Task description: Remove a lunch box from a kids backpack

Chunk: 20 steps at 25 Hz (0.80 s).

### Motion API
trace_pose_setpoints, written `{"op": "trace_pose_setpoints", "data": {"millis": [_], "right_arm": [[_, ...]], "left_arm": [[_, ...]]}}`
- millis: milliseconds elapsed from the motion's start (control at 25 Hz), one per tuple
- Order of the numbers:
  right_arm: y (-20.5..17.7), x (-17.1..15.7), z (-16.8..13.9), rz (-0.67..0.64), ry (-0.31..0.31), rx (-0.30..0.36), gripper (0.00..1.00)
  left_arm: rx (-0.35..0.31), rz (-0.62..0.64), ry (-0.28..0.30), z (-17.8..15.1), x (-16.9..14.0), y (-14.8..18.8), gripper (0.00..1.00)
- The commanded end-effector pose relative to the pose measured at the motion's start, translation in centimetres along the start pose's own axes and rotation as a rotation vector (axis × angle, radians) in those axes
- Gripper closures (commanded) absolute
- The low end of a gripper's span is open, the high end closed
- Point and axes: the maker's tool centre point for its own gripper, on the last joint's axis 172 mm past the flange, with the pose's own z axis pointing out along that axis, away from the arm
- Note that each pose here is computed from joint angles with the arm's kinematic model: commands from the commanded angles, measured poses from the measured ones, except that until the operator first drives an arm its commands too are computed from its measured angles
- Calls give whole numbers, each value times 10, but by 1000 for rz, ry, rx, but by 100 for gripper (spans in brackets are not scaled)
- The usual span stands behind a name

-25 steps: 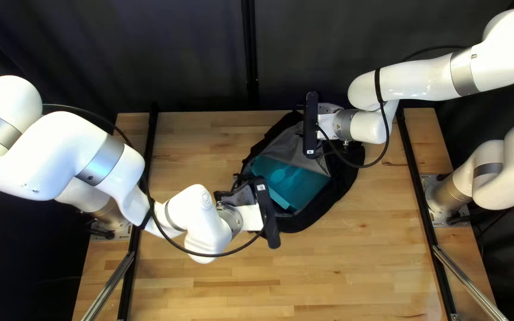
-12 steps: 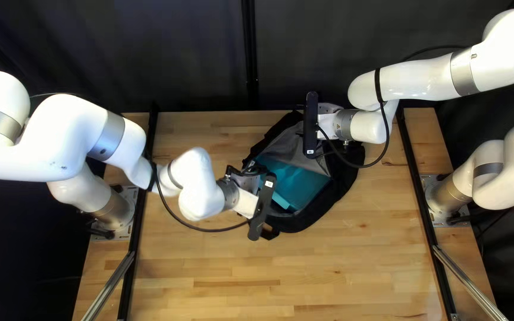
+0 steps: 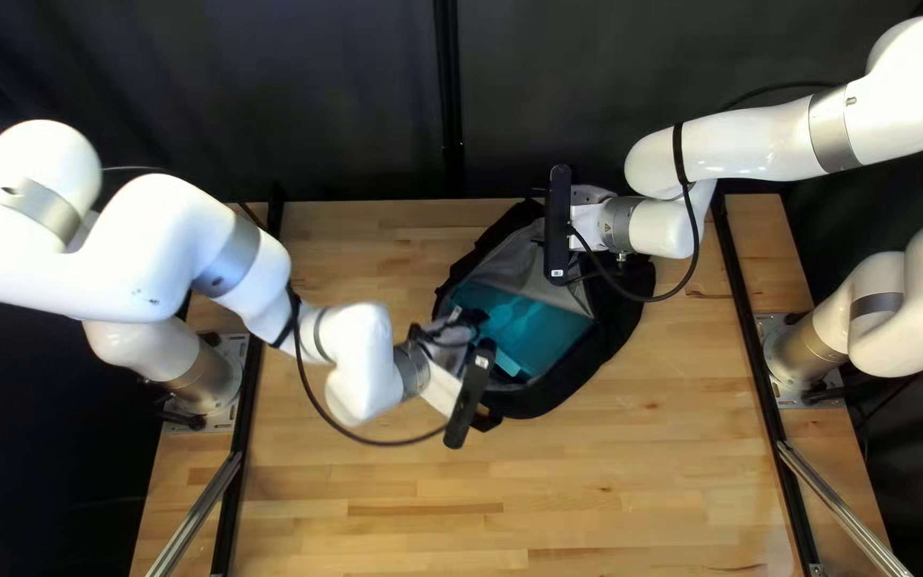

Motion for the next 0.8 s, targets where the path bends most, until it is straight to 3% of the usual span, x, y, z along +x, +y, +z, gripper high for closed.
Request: {"op": "trace_pose_setpoints", "data": {"millis": [40, 800], "right_arm": [[0, 0, 0, 0, 0, 0, 0], [0, 0, 0, 0, 0, 0, 0]], "left_arm": [[41, -8, 9, 2, 2, 4, 0], [152, -57, -14, 29, -17, -21, 0]]}}
